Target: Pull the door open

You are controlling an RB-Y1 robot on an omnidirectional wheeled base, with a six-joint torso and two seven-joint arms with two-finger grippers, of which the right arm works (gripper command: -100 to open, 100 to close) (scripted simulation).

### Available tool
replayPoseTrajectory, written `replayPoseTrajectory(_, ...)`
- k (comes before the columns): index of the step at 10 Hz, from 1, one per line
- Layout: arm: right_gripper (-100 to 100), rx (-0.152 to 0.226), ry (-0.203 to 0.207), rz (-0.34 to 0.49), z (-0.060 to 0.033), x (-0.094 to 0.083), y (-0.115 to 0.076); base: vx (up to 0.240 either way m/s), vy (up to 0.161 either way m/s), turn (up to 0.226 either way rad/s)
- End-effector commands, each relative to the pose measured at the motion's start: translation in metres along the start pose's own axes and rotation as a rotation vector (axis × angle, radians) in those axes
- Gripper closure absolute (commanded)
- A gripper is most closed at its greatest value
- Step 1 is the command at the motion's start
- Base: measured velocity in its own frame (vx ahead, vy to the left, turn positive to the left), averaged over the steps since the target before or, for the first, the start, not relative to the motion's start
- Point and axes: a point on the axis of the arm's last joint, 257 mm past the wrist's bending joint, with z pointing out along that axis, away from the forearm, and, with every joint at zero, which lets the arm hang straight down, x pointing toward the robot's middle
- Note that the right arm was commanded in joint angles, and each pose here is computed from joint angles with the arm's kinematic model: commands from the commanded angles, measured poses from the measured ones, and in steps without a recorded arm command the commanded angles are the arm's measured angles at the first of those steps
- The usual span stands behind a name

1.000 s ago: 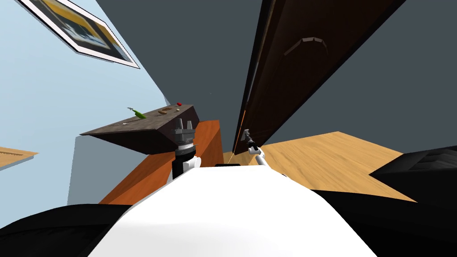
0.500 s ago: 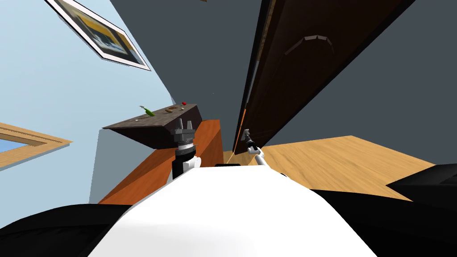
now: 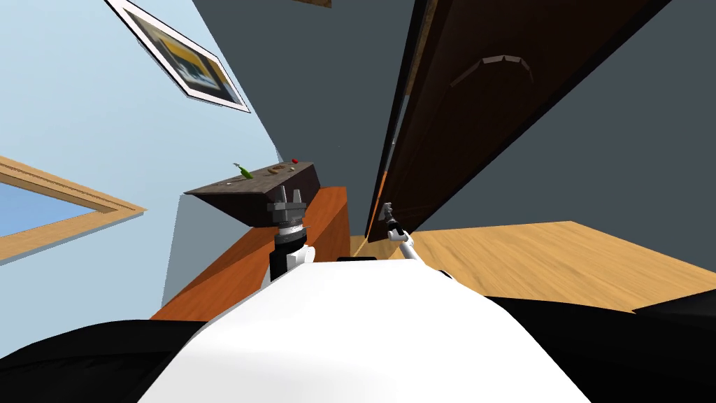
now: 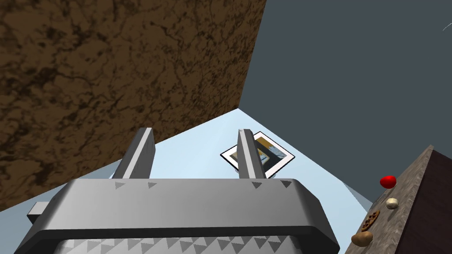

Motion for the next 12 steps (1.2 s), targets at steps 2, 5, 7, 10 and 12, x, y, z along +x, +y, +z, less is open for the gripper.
replayPoseTrajectory(2,100,0.017,-0.023,0.071,-0.003,-0.016,-0.012,-0.062,-0.061,0.108)
replayPoseTrajectory(5,100,0.006,-0.028,0.172,-0.0018,-0.017,-0.009,-0.06,-0.055,0.102)
replayPoseTrajectory(7,100,0.0,-0.031,0.223,-0.0012,-0.018,-0.007,-0.032,-0.036,0.073)
replayPoseTrajectory(10,100,-0.012,-0.036,0.327,0.0,-0.019,-0.004,-0.072,-0.048,0.102)
replayPoseTrajectory(12,100,-0.024,-0.041,0.429,0.0012,-0.021,-0.001,-0.06,-0.053,0.118)
